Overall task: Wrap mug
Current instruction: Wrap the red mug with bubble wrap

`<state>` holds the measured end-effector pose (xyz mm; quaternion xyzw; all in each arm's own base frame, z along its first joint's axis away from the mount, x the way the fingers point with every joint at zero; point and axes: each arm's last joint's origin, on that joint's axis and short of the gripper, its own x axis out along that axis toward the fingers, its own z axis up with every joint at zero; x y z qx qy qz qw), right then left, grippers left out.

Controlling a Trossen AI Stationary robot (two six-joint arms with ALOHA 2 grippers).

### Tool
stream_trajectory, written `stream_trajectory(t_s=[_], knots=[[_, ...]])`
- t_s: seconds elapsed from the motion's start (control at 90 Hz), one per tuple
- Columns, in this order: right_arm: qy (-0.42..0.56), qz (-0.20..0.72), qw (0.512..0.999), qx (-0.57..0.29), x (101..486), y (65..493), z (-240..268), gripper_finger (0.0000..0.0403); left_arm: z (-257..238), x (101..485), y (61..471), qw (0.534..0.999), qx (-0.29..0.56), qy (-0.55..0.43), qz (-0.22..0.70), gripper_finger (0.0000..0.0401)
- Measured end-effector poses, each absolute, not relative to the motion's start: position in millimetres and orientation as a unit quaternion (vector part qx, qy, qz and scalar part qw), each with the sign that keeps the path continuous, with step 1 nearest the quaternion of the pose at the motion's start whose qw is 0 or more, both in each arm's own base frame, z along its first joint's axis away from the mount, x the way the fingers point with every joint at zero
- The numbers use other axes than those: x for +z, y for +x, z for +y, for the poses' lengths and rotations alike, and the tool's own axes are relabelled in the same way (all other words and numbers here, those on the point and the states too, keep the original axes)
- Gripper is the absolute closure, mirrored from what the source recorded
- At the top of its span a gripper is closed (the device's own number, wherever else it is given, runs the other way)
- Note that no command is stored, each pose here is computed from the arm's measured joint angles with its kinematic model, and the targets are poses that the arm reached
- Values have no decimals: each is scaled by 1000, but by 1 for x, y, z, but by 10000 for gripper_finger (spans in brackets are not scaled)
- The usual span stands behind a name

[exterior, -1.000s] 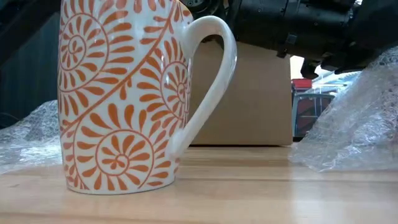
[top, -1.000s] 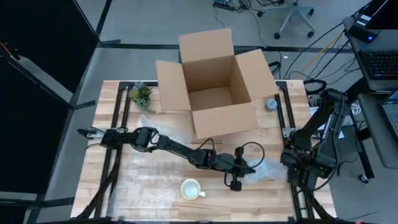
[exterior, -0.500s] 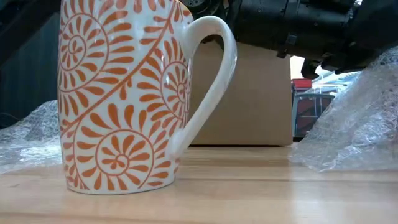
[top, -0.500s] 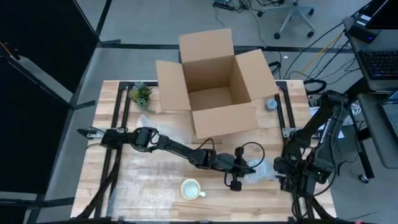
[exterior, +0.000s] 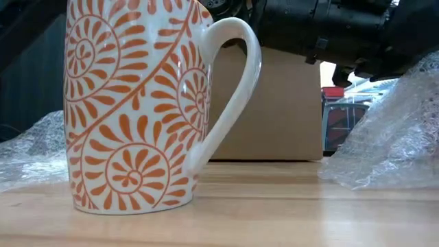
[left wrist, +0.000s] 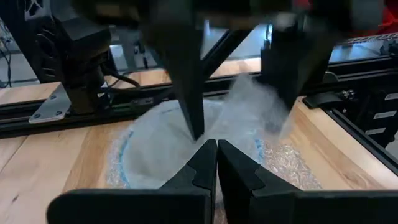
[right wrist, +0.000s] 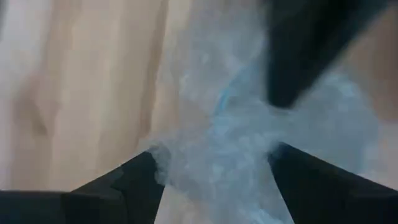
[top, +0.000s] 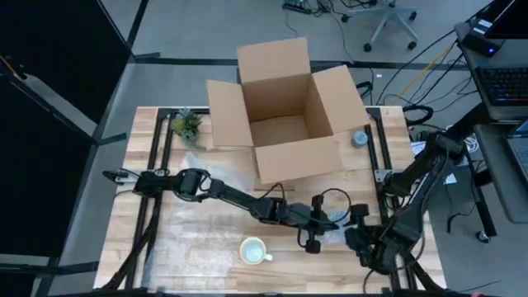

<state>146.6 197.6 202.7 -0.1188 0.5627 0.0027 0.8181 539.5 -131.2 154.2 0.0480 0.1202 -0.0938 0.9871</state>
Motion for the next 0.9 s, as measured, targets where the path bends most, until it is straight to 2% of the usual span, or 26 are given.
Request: stream_trajectory(t_s=[0.267, 0.511, 0.711, 0.9], knots=[[-156, 623, 766, 10, 162, 179, 199, 145, -131, 153, 539, 986, -94, 48, 127, 401], [-148, 649, 745, 26, 152, 188, 197, 145, -132, 153, 539, 987, -98, 48, 122, 401], [-137, 657, 741, 3, 178, 181, 189, 145, -130, 154, 540, 987, -95, 47, 119, 401], [-85, 623, 778, 13, 220, 173, 181, 145, -132, 154, 539, 987, -96, 47, 121, 401]])
